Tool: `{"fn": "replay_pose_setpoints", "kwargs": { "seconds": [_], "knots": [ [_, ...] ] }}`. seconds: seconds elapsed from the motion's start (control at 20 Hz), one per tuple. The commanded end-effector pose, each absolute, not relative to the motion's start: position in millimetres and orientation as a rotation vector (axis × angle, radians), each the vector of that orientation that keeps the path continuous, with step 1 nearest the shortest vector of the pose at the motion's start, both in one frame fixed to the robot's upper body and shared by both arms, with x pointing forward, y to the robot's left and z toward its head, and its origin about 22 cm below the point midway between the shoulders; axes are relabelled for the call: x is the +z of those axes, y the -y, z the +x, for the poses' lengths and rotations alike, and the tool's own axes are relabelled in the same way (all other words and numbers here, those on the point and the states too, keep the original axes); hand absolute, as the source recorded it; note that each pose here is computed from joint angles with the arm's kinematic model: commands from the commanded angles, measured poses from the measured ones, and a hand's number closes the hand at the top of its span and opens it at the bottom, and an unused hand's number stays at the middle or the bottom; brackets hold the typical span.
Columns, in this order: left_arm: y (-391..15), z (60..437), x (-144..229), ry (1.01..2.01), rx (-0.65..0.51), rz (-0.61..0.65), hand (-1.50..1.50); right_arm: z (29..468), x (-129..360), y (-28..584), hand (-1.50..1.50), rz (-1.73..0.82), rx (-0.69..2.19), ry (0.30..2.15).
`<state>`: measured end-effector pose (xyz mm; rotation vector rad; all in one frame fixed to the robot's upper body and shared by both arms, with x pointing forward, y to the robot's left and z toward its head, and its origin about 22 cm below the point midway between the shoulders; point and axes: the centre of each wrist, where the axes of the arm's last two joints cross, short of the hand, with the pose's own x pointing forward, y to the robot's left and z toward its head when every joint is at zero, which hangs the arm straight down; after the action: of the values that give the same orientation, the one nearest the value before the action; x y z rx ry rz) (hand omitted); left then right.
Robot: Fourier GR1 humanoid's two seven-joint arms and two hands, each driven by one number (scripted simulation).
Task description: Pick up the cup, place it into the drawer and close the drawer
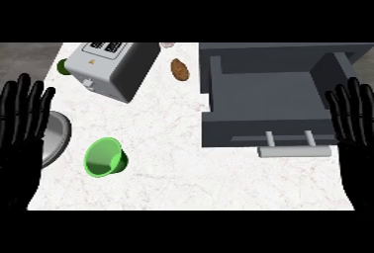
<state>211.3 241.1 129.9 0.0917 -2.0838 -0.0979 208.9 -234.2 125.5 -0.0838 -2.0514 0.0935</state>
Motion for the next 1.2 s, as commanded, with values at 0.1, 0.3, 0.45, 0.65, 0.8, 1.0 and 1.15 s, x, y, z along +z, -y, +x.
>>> {"fn": "replay_pose_setpoints", "kwargs": {
  "seconds": [0.1, 0.3, 0.45, 0.65, 0.8, 1.0, 1.15],
  "knots": [
    [-245, 212, 116, 2.095, -0.299, -0.241, -1.5, 206, 125, 240, -1.5, -0.019, 0.092, 2.057],
    [-233, 210, 98, 1.937, -0.33, -0.679, -1.5, 206, 127, 221, -1.5, 0.142, 0.112, 2.017],
    [-267, 218, 98, 1.902, -0.343, -0.745, -1.5, 219, 117, 230, -1.5, 0.13, 0.117, 1.987],
    [-287, 224, 99, 1.88, -0.353, -0.771, -1.5, 220, 111, 224, -1.5, 0.141, 0.126, 1.999],
    [-288, 231, 91, 1.873, -0.356, -0.781, -1.5, 228, 124, 221, -1.5, 0.132, 0.127, 1.996],
    [-313, 236, 89, 1.859, -0.311, -0.78, -1.5, 223, 120, 231, -1.5, 0.137, 0.111, 2.014],
    [-271, 216, 100, 1.84, -0.336, -0.753, -1.5, 221, 122, 223, -1.5, 0.134, 0.11, 1.995]
  ]
}}
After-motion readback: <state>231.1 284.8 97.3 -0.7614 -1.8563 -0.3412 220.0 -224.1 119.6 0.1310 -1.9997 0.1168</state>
